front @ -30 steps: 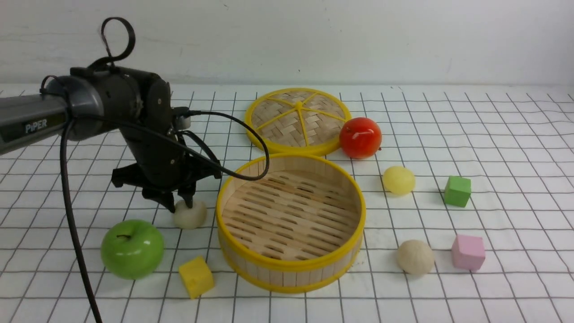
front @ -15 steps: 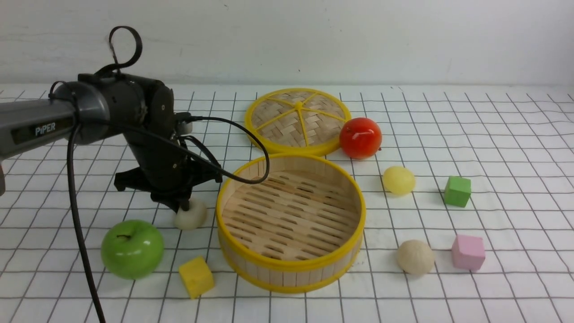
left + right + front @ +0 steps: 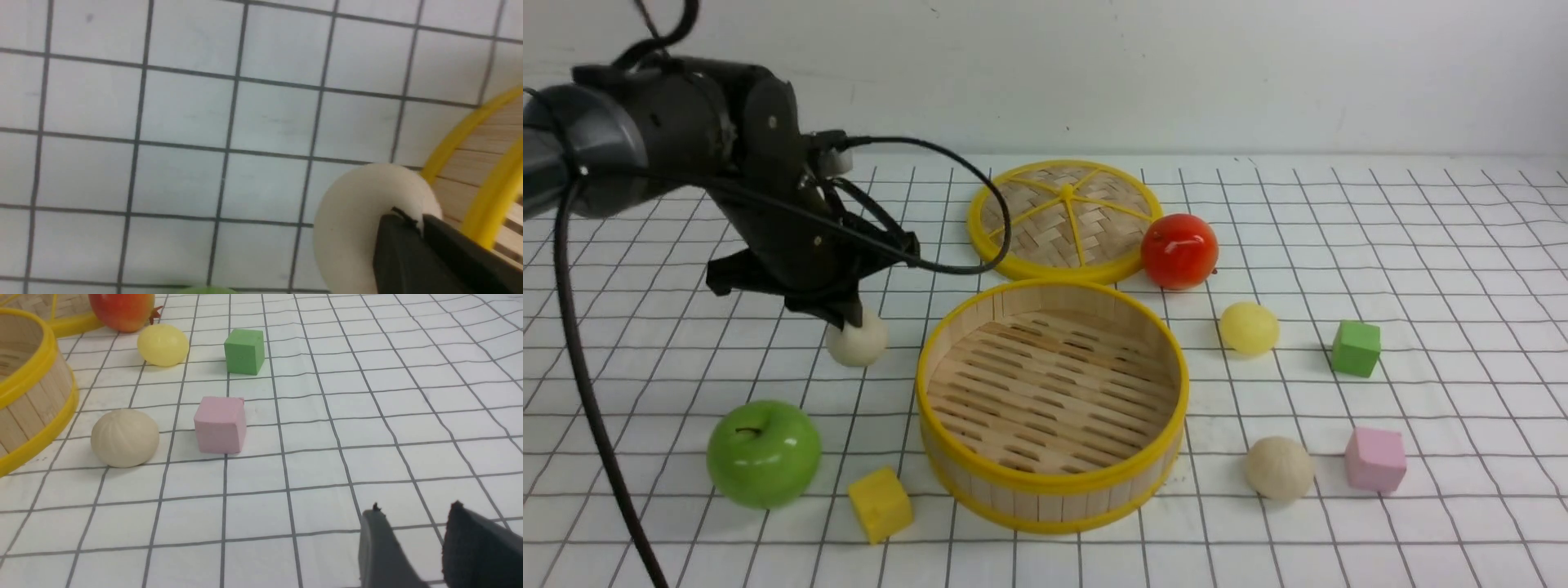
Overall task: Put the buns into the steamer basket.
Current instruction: Use the left arm to put the steamed stuffed bun into the steamer, then use the right arm to grab a steamed stuffed bun
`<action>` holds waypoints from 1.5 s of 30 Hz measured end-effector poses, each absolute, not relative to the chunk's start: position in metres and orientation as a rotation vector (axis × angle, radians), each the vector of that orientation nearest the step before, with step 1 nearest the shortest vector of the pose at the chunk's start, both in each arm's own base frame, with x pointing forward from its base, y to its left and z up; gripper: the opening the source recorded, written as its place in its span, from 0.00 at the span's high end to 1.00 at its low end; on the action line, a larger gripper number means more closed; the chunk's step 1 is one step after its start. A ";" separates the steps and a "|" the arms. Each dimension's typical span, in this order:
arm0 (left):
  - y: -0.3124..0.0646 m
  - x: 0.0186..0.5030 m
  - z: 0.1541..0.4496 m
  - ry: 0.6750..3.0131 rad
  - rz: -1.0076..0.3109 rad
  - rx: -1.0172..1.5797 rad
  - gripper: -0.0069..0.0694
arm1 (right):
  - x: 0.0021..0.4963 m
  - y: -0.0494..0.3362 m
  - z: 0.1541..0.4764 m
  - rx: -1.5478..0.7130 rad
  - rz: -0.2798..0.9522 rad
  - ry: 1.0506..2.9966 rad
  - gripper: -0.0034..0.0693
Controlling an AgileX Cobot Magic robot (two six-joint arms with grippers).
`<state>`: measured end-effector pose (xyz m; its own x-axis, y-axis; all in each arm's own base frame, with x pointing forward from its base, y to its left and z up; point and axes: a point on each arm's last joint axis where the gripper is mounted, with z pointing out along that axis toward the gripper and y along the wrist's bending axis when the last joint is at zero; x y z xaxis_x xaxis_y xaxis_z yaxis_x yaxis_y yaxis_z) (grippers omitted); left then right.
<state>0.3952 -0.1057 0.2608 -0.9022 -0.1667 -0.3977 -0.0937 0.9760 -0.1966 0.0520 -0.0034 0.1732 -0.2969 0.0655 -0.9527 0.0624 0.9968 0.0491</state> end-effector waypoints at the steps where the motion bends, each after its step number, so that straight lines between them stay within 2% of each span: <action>1: -0.107 0.392 0.266 2.699 -0.279 -0.186 0.93 | 0.052 -0.003 0.173 0.092 0.003 1.873 0.62; 5: -0.124 0.384 0.275 2.710 -0.486 -0.145 0.93 | 0.052 -0.003 0.173 0.092 0.003 1.873 0.62; 9: -0.153 0.380 0.269 2.707 -0.606 -0.005 0.92 | 0.052 -0.003 0.173 0.092 0.003 1.873 0.62; 15: -0.177 0.385 0.244 2.712 -0.599 0.088 0.91 | 0.052 -0.003 0.173 0.092 0.003 1.873 0.62; 18: -0.183 0.389 0.223 2.754 -0.577 0.099 0.86 | 0.052 -0.003 0.173 0.092 0.003 1.873 0.62; 21: -0.183 0.390 0.214 2.777 -0.572 0.087 0.78 | 0.052 -0.003 0.173 0.092 0.003 1.873 0.62; 23: -0.183 0.390 0.215 2.774 -0.563 0.083 0.70 | 0.052 -0.003 0.173 0.092 0.003 1.873 0.62; 24: -0.182 0.390 0.219 2.767 -0.552 0.087 0.62 | 0.052 -0.003 0.173 0.092 0.003 1.873 0.62; 25: -0.181 0.389 0.220 2.766 -0.551 0.086 0.61 | 0.052 -0.003 0.173 0.092 0.003 1.873 0.62; 26: -0.179 0.387 0.227 2.760 -0.538 0.094 0.52 | 0.052 -0.003 0.173 0.092 0.003 1.873 0.62; 28: -0.178 0.384 0.236 2.750 -0.530 0.102 0.45 | 0.052 -0.003 0.173 0.092 0.003 1.873 0.62; 29: -0.173 0.376 0.252 2.740 -0.505 0.128 0.37 | 0.052 -0.003 0.173 0.092 0.003 1.873 0.62; 32: -0.165 0.362 0.283 2.714 -0.466 0.173 0.28 | 0.052 -0.003 0.173 0.092 0.003 1.873 0.62; 33: -0.157 0.347 0.308 2.685 -0.441 0.190 0.25 | 0.052 -0.003 0.173 0.092 0.003 1.873 0.62; 40: -0.112 0.266 0.404 2.578 -0.306 0.152 0.24 | 0.052 -0.003 0.173 0.092 0.003 1.873 0.62; 45: -0.075 0.191 0.450 2.418 -0.301 0.077 0.34 | 0.052 -0.003 0.173 0.092 0.003 1.873 0.62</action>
